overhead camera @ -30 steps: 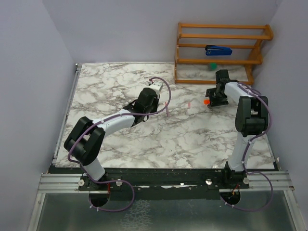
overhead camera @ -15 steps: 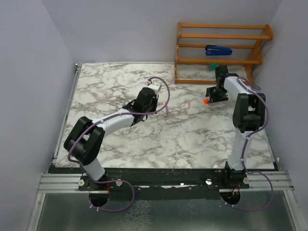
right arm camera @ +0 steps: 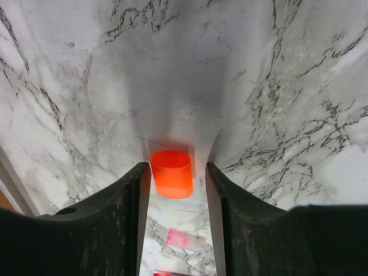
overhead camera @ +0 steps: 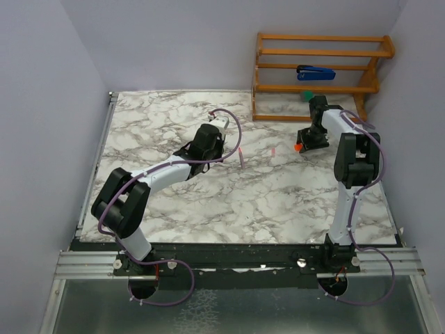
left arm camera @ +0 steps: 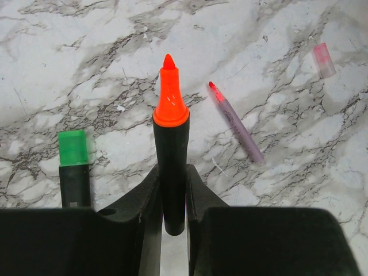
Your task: Insert the pens into the pen caps
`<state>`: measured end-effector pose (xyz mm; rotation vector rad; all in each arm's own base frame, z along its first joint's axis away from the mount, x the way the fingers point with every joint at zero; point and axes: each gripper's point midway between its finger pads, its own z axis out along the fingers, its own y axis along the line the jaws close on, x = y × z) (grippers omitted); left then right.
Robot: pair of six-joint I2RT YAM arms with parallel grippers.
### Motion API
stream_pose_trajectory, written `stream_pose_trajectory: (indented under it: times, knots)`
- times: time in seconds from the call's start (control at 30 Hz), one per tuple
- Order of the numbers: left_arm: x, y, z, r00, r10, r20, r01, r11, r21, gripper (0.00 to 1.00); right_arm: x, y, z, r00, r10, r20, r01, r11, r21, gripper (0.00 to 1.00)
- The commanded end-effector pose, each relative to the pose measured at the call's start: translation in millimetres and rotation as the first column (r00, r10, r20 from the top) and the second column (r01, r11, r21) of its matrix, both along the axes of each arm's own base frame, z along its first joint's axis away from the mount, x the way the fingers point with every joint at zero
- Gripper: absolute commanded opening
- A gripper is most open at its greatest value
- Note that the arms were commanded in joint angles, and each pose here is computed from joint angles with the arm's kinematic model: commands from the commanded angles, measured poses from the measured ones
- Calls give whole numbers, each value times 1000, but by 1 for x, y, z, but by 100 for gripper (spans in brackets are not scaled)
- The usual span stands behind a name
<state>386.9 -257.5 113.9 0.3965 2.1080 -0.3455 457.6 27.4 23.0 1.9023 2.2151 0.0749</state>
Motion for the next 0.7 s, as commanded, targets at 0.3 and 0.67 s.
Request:
stream_pose_trajectory:
  times: [0.3, 0.67]
  knots:
    - [3, -4, 15, 999, -29, 15, 29, 999, -34, 0, -6, -11, -25, 996, -11, -87, 13, 1000, 21, 8]
    - [-7, 0, 19, 1000, -17, -6, 17, 998, -68, 0, -14, -10, -12, 998, 45, -53, -44, 999, 19, 0]
